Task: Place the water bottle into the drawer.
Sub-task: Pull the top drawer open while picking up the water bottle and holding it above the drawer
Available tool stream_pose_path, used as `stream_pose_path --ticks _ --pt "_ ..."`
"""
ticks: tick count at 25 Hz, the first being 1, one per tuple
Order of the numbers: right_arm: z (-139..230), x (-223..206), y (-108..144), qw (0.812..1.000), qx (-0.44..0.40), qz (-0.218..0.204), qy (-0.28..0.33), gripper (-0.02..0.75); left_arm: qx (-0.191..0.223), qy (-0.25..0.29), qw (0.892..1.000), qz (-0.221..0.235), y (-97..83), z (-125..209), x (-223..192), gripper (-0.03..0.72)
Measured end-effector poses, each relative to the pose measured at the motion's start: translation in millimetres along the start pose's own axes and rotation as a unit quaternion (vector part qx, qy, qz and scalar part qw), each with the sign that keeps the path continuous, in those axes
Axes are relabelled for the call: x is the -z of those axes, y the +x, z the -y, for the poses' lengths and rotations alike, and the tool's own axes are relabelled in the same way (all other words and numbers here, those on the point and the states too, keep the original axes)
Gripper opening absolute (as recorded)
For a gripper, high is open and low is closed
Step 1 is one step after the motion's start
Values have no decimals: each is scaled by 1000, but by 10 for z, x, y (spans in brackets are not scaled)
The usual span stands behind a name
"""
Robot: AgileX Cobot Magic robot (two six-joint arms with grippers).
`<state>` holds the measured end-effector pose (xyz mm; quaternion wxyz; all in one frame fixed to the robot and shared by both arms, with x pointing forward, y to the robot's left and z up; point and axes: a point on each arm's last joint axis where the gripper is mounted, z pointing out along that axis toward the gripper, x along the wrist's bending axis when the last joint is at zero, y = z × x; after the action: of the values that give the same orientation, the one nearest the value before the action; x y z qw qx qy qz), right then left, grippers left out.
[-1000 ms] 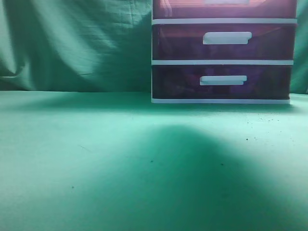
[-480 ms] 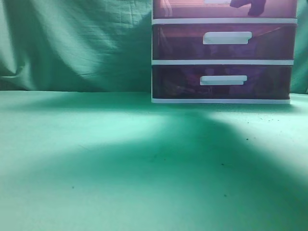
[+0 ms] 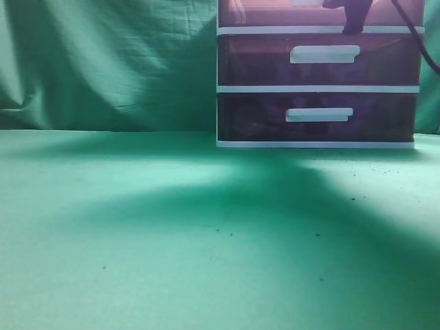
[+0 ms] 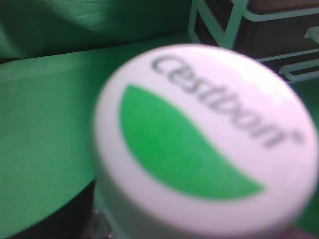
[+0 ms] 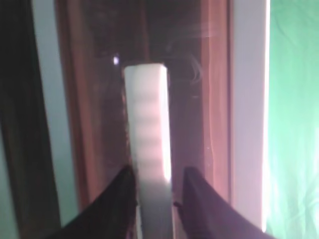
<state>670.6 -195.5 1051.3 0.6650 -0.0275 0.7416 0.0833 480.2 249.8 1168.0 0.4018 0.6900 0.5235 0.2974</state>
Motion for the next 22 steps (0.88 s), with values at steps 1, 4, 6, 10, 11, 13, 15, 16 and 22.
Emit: stream_pose_path --ticks 1,4,6,10,11,13,15,16,22 --pt "0 -6 12 1000 4 -3 0 175 -2 0 1000 -1 2 0 0 298" --pt "-3 -16 10 1000 22 0 -2 68 -4 1 1000 -2 4 1 0 298" --pt "-5 -4 8 999 33 -2 -3 78 -5 3 1000 -3 7 5 -13 298" --pt "7 122 25 999 38 -7 -3 78 -7 10 1000 -3 10 16 -39 298" --pt "13 213 5 999 40 -8 -4 78 -7 10 1000 -3 10 16 -39 298" --pt "22 391 50 999 47 -19 -6 78 -7 10 1000 -3 10 17 -41 298" --pt "11 580 65 999 48 -18 -9 78 -7 11 1000 -3 11 18 -47 298" --pt "-8 671 110 998 51 -21 -12 78 -6 12 1000 -3 11 20 -55 298" --pt "-206 1180 249 999 19 -25 -32 78 2 12 1000 2 2 20 -63 298"
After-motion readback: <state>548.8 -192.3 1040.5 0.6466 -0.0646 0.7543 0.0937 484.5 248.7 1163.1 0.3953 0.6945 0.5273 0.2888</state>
